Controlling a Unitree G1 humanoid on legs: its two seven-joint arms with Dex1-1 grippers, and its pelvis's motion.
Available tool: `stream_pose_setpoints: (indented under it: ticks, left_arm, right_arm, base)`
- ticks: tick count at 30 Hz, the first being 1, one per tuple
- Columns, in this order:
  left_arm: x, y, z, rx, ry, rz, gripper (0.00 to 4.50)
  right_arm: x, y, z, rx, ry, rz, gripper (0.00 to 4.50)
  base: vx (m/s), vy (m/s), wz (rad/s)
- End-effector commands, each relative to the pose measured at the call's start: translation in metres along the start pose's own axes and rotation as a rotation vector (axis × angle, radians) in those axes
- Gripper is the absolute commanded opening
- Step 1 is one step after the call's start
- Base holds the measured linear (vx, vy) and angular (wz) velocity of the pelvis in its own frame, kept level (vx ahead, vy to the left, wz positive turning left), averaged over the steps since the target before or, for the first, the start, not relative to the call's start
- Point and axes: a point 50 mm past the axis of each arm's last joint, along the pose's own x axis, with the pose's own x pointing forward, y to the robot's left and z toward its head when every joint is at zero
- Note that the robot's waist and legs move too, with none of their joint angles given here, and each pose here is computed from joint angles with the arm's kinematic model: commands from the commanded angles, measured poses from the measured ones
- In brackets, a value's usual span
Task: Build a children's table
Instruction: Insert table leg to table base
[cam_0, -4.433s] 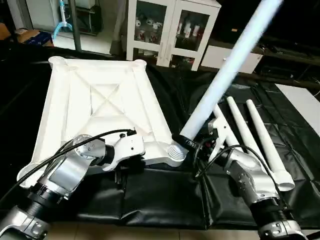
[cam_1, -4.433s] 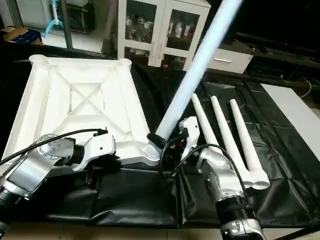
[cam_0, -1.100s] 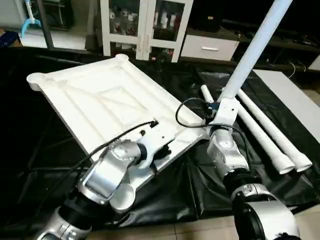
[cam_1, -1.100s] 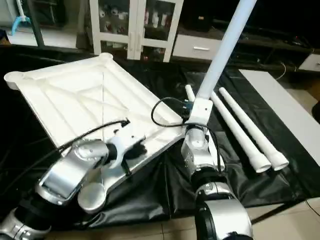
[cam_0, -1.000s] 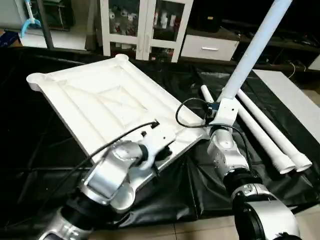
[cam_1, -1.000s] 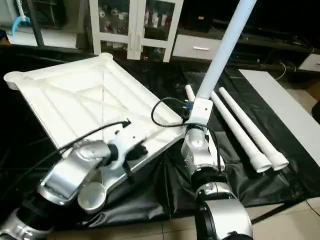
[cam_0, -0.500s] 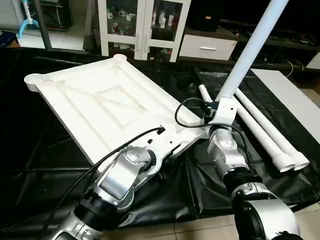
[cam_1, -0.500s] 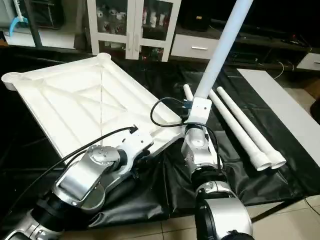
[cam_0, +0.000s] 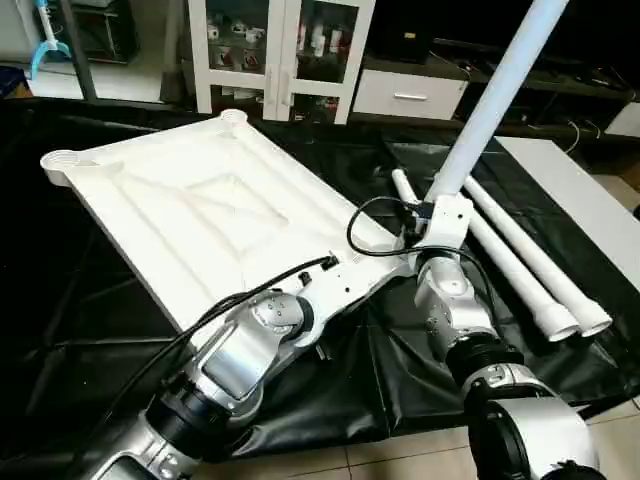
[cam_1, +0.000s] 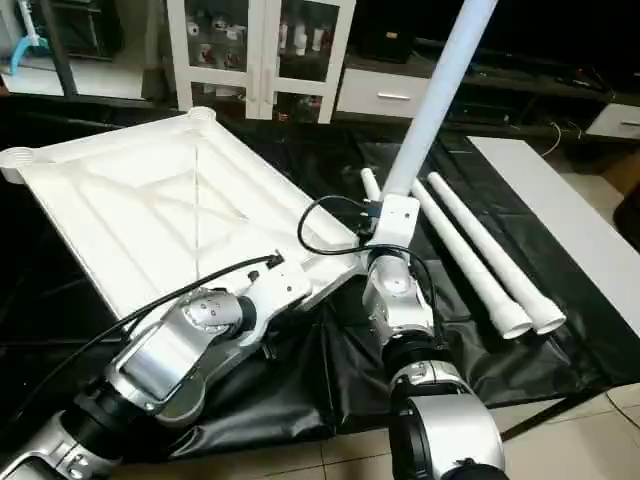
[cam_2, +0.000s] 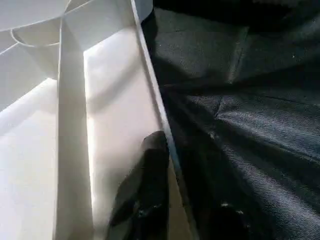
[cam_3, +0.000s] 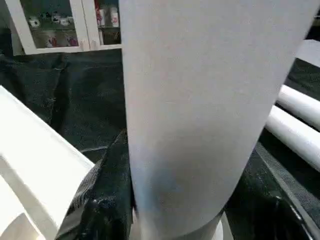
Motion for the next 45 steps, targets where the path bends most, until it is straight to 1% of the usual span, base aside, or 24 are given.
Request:
stream_pose_setpoints:
  ticks: [1, 3, 5, 6, 7, 9, 11, 13, 16, 17, 18, 21, 22, 24, 25, 26, 29, 35, 38, 45]
  left_arm:
    - [0.004, 0.000, -0.030, -0.042, 0.128, -0.001, 0.35]
    - [0.004, -0.001, -0.030, -0.042, 0.126, -0.010, 0.20]
    - [0.004, -0.002, -0.030, -0.038, 0.127, -0.015, 0.17]
    - [0.004, -0.001, -0.031, -0.040, 0.123, -0.017, 0.06]
    - [0.004, -0.001, -0.031, -0.040, 0.122, -0.017, 0.04]
    - [0.004, 0.000, -0.030, -0.040, 0.120, -0.017, 0.01]
    - [0.003, 0.000, -0.030, -0.038, 0.119, -0.019, 0.00]
    - [0.003, 0.000, -0.030, -0.038, 0.118, -0.020, 0.00]
    - [0.001, 0.001, -0.032, -0.033, 0.115, -0.028, 0.00]
    - [0.000, 0.002, -0.034, -0.024, 0.114, -0.039, 0.00]
    - [0.000, 0.002, -0.034, -0.024, 0.114, -0.039, 0.00]
    - [-0.004, 0.004, -0.037, -0.019, 0.117, -0.043, 0.00]
    - [-0.005, 0.005, -0.038, -0.017, 0.116, -0.043, 0.00]
    - [-0.011, 0.012, -0.043, -0.023, 0.128, -0.028, 0.00]
    - [-0.011, 0.012, -0.043, -0.023, 0.128, -0.028, 0.00]
    - [-0.014, 0.016, -0.047, -0.026, 0.134, -0.023, 0.00]
    - [-0.021, 0.023, -0.056, -0.029, 0.153, -0.013, 0.00]
    - [-0.027, 0.026, -0.063, -0.016, 0.158, -0.017, 0.00]
    - [-0.030, 0.027, -0.067, -0.014, 0.167, -0.022, 0.00]
    - [-0.033, 0.029, -0.070, 0.001, 0.168, -0.037, 0.00]
  right_arm:
    - [-0.009, 0.003, -0.032, -0.014, 0.147, 0.035, 1.86]
    - [-0.009, 0.002, -0.032, -0.019, 0.144, 0.036, 1.86]
    - [-0.009, 0.002, -0.032, -0.010, 0.142, 0.040, 1.86]
    - [-0.009, 0.003, -0.031, 0.005, 0.138, 0.048, 1.86]
    - [-0.009, 0.003, -0.030, 0.010, 0.138, 0.051, 2.21]
    - [-0.008, 0.003, -0.030, 0.002, 0.133, 0.055, 2.56]
    - [-0.008, 0.004, -0.030, 0.007, 0.136, 0.070, 2.62]
    - [-0.008, 0.005, -0.029, 0.003, 0.132, 0.080, 2.90]
    - [-0.008, 0.008, -0.027, -0.003, 0.125, 0.110, 3.07]
    - [-0.008, 0.010, -0.026, -0.001, 0.128, 0.128, 3.20]
    - [-0.008, 0.010, -0.026, -0.001, 0.128, 0.128, 3.20]
    - [-0.008, 0.012, -0.025, 0.000, 0.122, 0.172, 3.57]
    - [-0.009, 0.013, -0.025, -0.001, 0.120, 0.185, 3.57]
    - [-0.011, 0.018, -0.022, -0.015, 0.103, 0.287, 3.57]
    - [-0.011, 0.018, -0.022, -0.015, 0.103, 0.287, 3.57]
    - [-0.014, 0.020, -0.021, -0.026, 0.093, 0.341, 3.57]
    - [-0.021, 0.017, -0.020, -0.065, 0.070, 0.435, 3.57]
    - [-0.026, 0.003, -0.020, -0.069, 0.065, 0.439, 3.57]
    - [-0.028, -0.001, -0.018, -0.062, 0.059, 0.437, 3.57]
    - [-0.032, -0.002, -0.011, -0.069, 0.045, 0.460, 3.57]
  base:
    - [0.000, 0.000, 0.00]
    - [0.000, 0.000, 0.00]
    - [0.000, 0.000, 0.00]
    - [0.000, 0.000, 0.00]
    - [0.000, 0.000, 0.00]
    - [0.000, 0.000, 0.00]
    - [0.000, 0.000, 0.00]
    - [0.000, 0.000, 0.00]
    - [0.000, 0.000, 0.00]
    - [0.000, 0.000, 0.00]
    - [0.000, 0.000, 0.00]
    - [0.000, 0.000, 0.00]
    - [0.000, 0.000, 0.00]
    - [0.000, 0.000, 0.00]
    - [0.000, 0.000, 0.00]
    - [0.000, 0.000, 0.00]
    - [0.000, 0.000, 0.00]
    - [0.000, 0.000, 0.00]
    - [0.000, 0.000, 0.00]
    - [0.000, 0.000, 0.00]
